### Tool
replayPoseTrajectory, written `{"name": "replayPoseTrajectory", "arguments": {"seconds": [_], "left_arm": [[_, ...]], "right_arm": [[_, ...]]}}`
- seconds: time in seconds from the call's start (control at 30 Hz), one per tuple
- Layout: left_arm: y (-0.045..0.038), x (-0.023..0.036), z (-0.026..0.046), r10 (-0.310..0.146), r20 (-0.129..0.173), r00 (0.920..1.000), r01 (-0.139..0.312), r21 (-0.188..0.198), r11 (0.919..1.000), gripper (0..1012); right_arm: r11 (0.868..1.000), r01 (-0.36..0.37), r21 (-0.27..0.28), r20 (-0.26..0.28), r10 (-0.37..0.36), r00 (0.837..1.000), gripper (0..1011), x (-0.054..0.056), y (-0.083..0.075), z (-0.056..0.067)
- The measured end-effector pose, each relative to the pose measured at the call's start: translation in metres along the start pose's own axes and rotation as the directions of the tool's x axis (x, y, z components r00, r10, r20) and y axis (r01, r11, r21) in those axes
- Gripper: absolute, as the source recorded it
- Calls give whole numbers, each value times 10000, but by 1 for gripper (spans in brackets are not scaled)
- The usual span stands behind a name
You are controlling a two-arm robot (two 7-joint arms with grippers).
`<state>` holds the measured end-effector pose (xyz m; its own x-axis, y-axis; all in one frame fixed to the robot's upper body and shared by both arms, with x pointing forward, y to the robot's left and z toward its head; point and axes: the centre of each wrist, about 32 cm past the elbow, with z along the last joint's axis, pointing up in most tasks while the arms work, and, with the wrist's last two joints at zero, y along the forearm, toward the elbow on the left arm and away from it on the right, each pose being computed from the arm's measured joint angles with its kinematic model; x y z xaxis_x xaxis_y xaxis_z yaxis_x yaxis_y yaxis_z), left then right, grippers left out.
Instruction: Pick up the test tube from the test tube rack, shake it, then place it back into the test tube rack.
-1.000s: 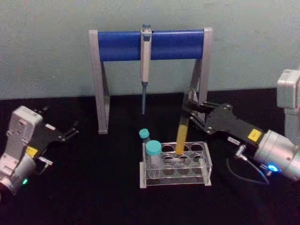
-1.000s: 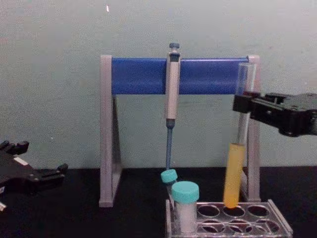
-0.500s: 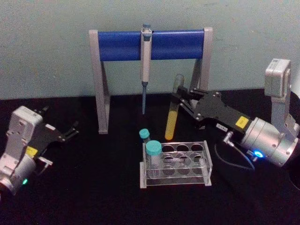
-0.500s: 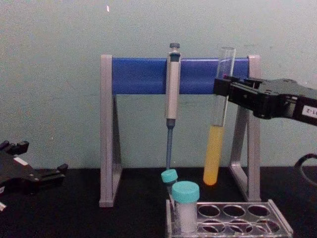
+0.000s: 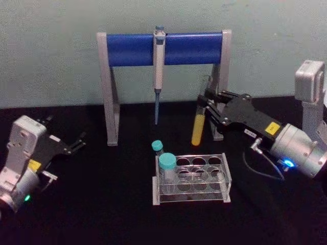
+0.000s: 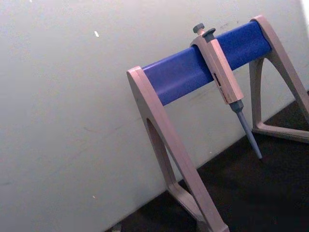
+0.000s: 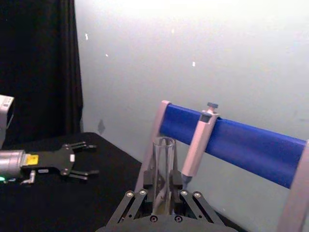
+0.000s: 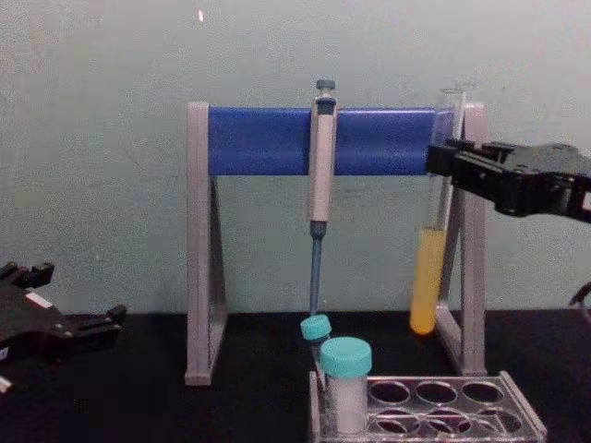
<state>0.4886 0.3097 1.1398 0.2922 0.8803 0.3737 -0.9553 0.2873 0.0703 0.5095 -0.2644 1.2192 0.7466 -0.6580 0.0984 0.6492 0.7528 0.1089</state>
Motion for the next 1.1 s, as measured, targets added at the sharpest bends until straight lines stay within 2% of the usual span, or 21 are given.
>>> {"name": "replayPoseTrajectory", "arguments": {"seconds": [0.3,0.6,0.8,0.93,1.1], "left_arm": [[0,0,0,-1,0,10000,1,0,10000,1001],[0,0,0,-1,0,10000,1,0,10000,1001],[0,0,0,-1,0,10000,1,-1,10000,1001],[0,0,0,0,0,10000,0,0,10000,1001],[0,0,0,0,0,10000,0,0,10000,1001]], "right_arm": [[9987,500,-130,208,-497,9985,228,19,-173,45],[9984,244,-516,68,-241,9997,228,-90,-329,106],[9984,-460,-337,-373,447,9983,228,-167,-262,103],[9972,-738,-147,-565,728,9957,228,-172,-164,77],[9972,-713,227,-615,726,9955,228,-134,-36,31]]}}
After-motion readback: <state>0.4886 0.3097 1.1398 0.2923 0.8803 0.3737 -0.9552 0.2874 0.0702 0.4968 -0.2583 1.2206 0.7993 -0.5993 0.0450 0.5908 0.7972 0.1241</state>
